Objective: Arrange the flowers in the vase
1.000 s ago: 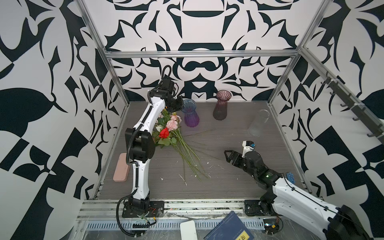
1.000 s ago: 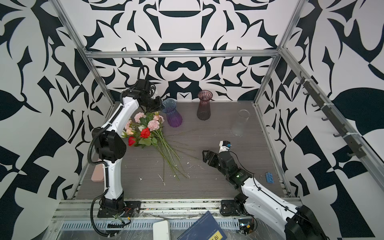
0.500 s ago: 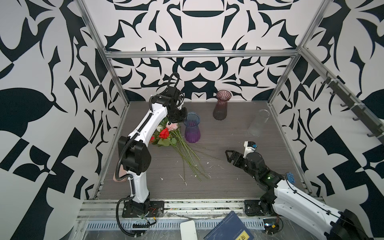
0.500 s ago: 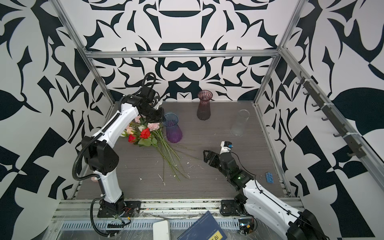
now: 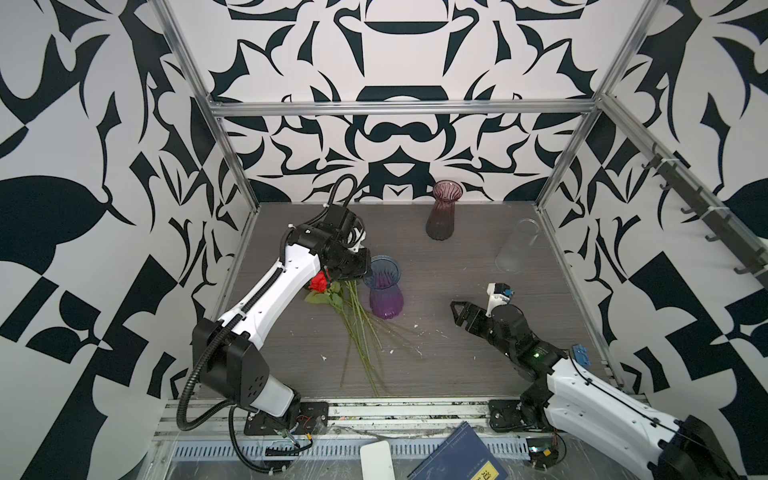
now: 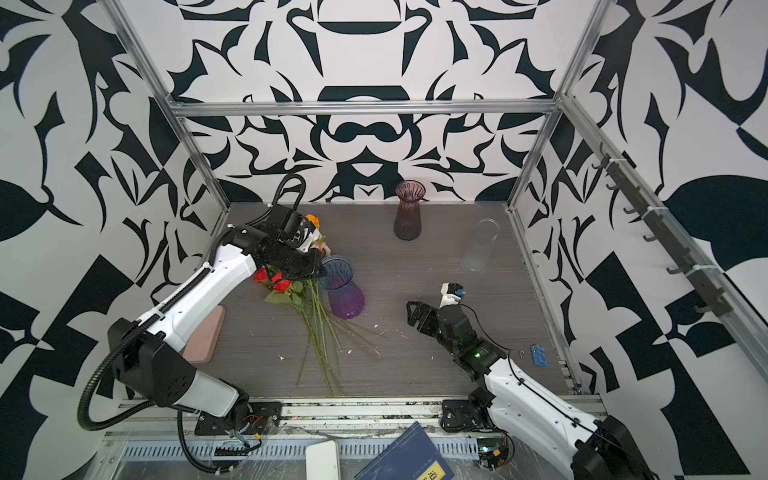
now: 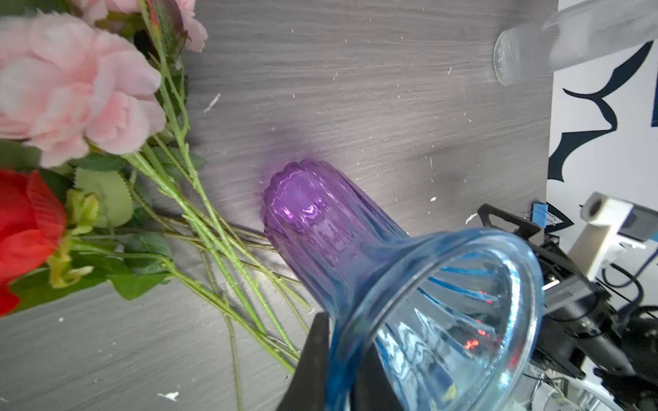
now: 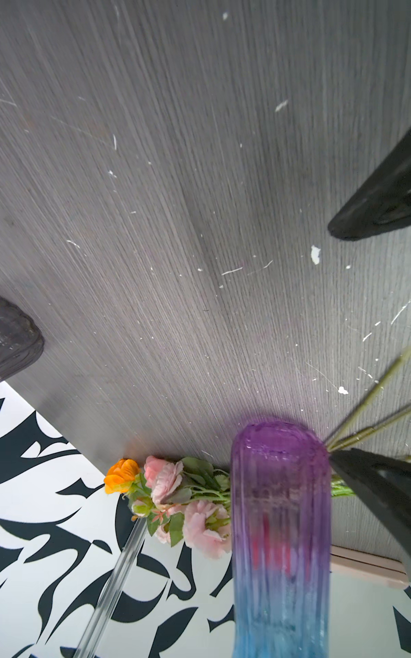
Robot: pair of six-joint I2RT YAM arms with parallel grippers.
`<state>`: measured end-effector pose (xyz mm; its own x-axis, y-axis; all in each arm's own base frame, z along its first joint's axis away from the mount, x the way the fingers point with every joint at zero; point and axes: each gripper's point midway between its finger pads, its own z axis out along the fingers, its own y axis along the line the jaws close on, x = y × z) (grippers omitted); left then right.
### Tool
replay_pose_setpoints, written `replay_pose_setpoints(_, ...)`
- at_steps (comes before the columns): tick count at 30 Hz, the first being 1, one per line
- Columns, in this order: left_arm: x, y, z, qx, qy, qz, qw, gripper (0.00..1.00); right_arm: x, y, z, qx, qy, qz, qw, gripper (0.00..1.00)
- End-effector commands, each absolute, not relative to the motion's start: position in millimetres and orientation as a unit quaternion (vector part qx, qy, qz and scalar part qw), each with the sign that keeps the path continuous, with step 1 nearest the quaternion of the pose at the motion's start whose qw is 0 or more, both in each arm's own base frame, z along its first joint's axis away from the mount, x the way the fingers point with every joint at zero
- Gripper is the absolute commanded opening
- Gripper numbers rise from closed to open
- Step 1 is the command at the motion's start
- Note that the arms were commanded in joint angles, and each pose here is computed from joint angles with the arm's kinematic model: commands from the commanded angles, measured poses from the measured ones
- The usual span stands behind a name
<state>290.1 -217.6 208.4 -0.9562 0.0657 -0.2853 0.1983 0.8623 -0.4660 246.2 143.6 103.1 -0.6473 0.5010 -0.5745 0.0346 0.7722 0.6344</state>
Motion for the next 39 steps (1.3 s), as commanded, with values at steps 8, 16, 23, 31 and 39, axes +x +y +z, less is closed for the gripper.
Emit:
replay_pose_setpoints(8, 296, -241, 208, 0.067, 0.953, -0.268, 0.127, 0.04, 252, 143, 117, 0.163, 0.845, 0.306, 0.408, 0.95)
replay_pose_setpoints(16, 315, -256, 208, 0.1, 0.961, -0.216, 0.14, 0.05, 250, 141, 117, 0.165, 0.843, 0.305, 0.411, 0.95)
replay_pose_setpoints(23, 319, -262, 207, 0.122, 0.965, -0.185, 0.137, 0.12, 251, 142, 116, 0.165, 0.845, 0.304, 0.409, 0.95)
replay_pose_setpoints(31, 312, -267, 231, 0.127, 0.956, -0.218, 0.15, 0.52, 252, 143, 115, 0.164, 0.846, 0.304, 0.407, 0.95)
replay_pose_setpoints(39, 297, -253, 350, 0.107, 0.883, -0.316, 0.329, 0.89, 253, 146, 113, 0.162, 0.85, 0.302, 0.4, 0.95)
